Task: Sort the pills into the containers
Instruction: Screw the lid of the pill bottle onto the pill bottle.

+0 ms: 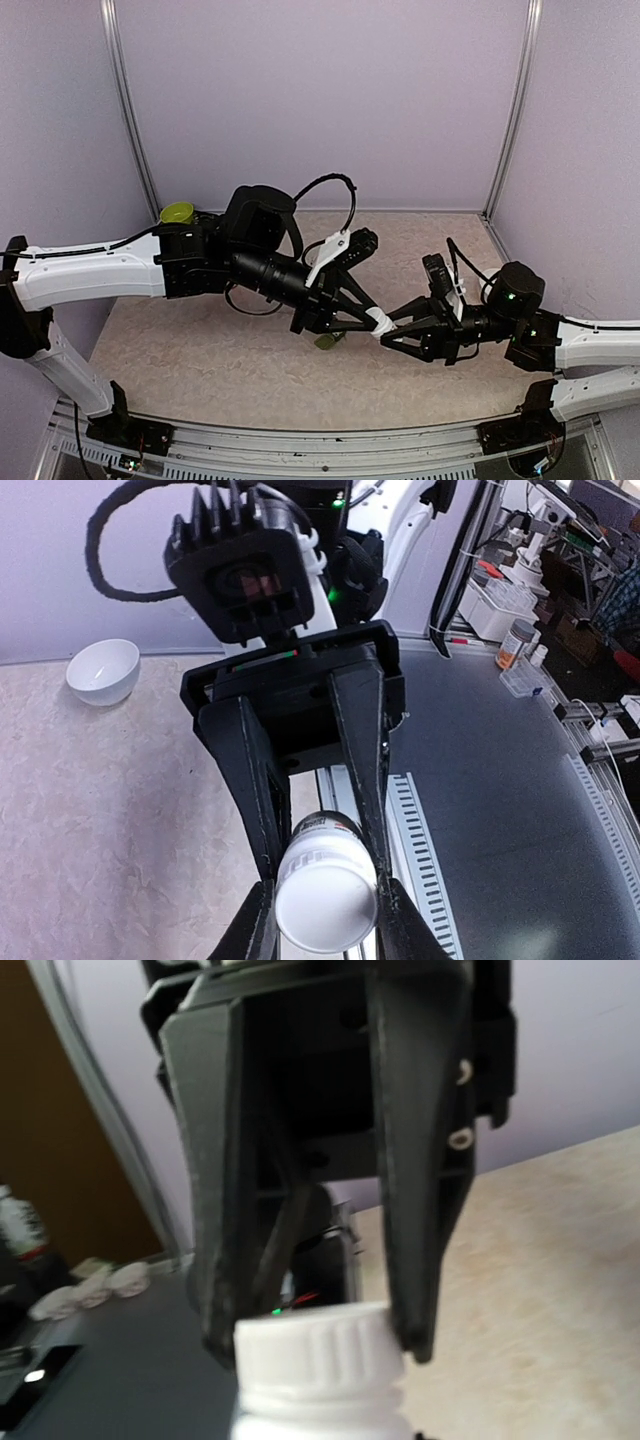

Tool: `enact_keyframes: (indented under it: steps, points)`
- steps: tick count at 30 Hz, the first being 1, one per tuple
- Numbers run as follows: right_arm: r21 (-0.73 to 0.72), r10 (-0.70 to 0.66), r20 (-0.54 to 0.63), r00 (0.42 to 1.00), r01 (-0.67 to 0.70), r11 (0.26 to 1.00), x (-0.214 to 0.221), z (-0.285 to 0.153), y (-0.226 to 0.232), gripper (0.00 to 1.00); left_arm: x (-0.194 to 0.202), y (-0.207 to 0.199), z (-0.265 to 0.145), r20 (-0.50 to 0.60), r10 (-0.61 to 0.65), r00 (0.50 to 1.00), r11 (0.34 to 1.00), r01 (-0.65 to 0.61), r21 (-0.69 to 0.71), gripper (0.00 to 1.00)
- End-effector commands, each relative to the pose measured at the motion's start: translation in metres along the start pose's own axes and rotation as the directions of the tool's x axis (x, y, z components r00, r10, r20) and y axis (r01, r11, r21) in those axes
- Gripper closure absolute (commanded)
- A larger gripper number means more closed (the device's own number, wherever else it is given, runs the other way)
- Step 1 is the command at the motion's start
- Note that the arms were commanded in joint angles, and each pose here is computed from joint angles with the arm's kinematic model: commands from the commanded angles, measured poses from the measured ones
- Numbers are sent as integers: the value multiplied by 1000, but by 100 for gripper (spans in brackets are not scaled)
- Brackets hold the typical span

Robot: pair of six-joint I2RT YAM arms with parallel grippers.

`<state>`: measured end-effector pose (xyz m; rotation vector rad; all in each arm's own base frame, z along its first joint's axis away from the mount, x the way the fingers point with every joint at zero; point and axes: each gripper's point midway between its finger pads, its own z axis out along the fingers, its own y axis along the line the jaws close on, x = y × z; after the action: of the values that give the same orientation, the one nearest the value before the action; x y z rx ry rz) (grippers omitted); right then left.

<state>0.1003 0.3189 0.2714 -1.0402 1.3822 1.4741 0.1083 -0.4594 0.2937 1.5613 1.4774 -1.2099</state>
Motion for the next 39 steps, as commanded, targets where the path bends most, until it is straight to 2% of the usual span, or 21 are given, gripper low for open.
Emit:
enact_keyframes:
  steps: [1,10,16,21,24,26,27,28,34,37,39]
  points:
    - [-95,31,52,998,-26,995,-18,2,19,100,13,-40,11,-29,60,998,985,-54,161,75]
    - [-253,96,64,993,-77,964,-22,2,41,100,5,-63,9,1,129,992,963,-125,237,72]
    - [-248,102,84,991,-79,966,-26,0,41,100,1,-64,3,31,145,989,965,-148,216,58]
    - [-271,132,98,986,-101,957,-29,-1,44,100,-2,-62,0,41,154,987,969,-159,189,52]
    - [-273,139,95,986,-109,956,-26,-1,43,100,-5,-57,-3,53,156,986,975,-162,150,33]
    - [-254,128,96,987,-100,962,-24,-1,40,100,-8,-51,-8,74,143,987,982,-151,117,19]
    - [-242,120,97,988,-93,966,-24,-1,39,100,-11,-48,-12,91,137,986,985,-146,93,7]
    - [-229,110,97,989,-85,970,-23,-1,37,100,-14,-44,-16,107,127,986,989,-135,65,2]
    - [-94,13,92,996,-5,996,-27,1,21,100,-19,1,-34,175,-49,983,991,71,-118,1]
    - [5,-68,88,994,68,998,-34,-1,10,100,-18,24,-40,225,-177,958,954,223,-200,1]
    - [98,-113,77,991,105,990,-39,-4,-2,100,-16,35,-40,241,-280,929,920,331,-208,1]
